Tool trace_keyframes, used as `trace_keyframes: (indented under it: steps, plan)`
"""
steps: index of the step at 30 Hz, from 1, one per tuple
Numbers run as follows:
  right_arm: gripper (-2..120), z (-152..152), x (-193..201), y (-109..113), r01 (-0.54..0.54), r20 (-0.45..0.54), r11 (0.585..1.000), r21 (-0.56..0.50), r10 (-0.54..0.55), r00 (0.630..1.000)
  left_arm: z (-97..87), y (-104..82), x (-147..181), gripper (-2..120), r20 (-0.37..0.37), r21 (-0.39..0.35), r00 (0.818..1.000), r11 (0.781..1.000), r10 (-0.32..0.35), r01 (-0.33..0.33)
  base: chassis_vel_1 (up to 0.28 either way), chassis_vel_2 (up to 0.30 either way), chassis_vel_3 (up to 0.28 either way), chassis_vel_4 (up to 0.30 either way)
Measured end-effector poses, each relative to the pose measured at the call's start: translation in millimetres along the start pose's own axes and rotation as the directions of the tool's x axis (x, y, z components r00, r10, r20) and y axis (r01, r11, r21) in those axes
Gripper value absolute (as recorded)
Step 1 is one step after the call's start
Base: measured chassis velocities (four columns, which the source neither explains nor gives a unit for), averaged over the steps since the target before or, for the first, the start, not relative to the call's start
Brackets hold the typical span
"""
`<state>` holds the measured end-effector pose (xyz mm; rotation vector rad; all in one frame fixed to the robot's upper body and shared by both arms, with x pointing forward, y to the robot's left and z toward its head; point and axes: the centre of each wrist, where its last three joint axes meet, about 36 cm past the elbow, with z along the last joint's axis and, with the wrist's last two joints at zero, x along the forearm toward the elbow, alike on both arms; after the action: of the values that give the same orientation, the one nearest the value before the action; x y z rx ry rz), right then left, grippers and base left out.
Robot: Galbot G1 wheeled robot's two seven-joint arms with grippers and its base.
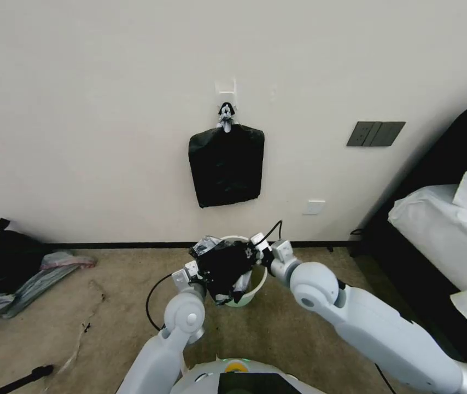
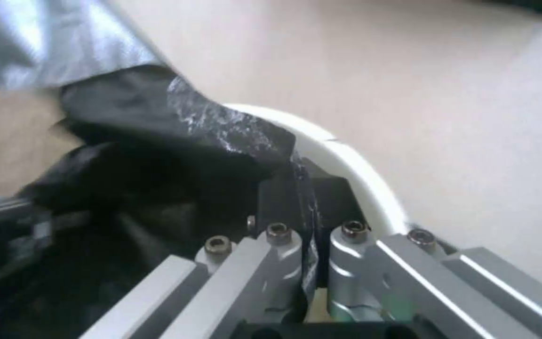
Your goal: Place a trash bag onto the trash bin.
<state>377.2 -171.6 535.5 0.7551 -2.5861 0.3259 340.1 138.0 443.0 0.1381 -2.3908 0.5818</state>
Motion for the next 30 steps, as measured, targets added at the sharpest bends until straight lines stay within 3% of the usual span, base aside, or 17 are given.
trace_keyframes:
  steps: [5,11,19,25,30]
  plan:
    - [0,-2.9,16.3,-30.9,-0.099,0.002,0.995,0.015,0.099,0.995,-8.1,13.0,14.2,1,0.03,-0.001,0.999,1.0,0.011,-0.011,0.0,0.0,0.0,0.0]
    - [0,15.0,29.3,-45.7,-0.163,-0.06,0.986,0.024,0.164,0.985,-17.0,26.7,22.7,1,0.049,0.0,0.999,1.0,0.006,-0.006,0.0,0.0,0.0,0.0]
    - [0,31.3,32.5,-32.4,-0.125,-0.07,0.992,0.015,0.126,0.99,-26.4,35.0,31.0,1,0.07,-0.005,0.997,1.0,0.013,-0.013,0.0,0.0,0.0,0.0]
    - [19,33.6,36.3,-20.6,-0.087,0.002,0.992,0.088,0.087,0.996,-25.2,36.1,39.7,1,0.062,-0.019,0.998,0.999,0.027,-0.026,0.0,0.0,0.0,0.0]
    - [39,35.1,52.2,-21.0,-0.117,0.095,0.959,0.259,0.095,0.991,-30.0,40.3,44.8,1,0.068,-0.034,0.997,0.999,0.027,-0.025,0.0,0.0,0.0,0.0]
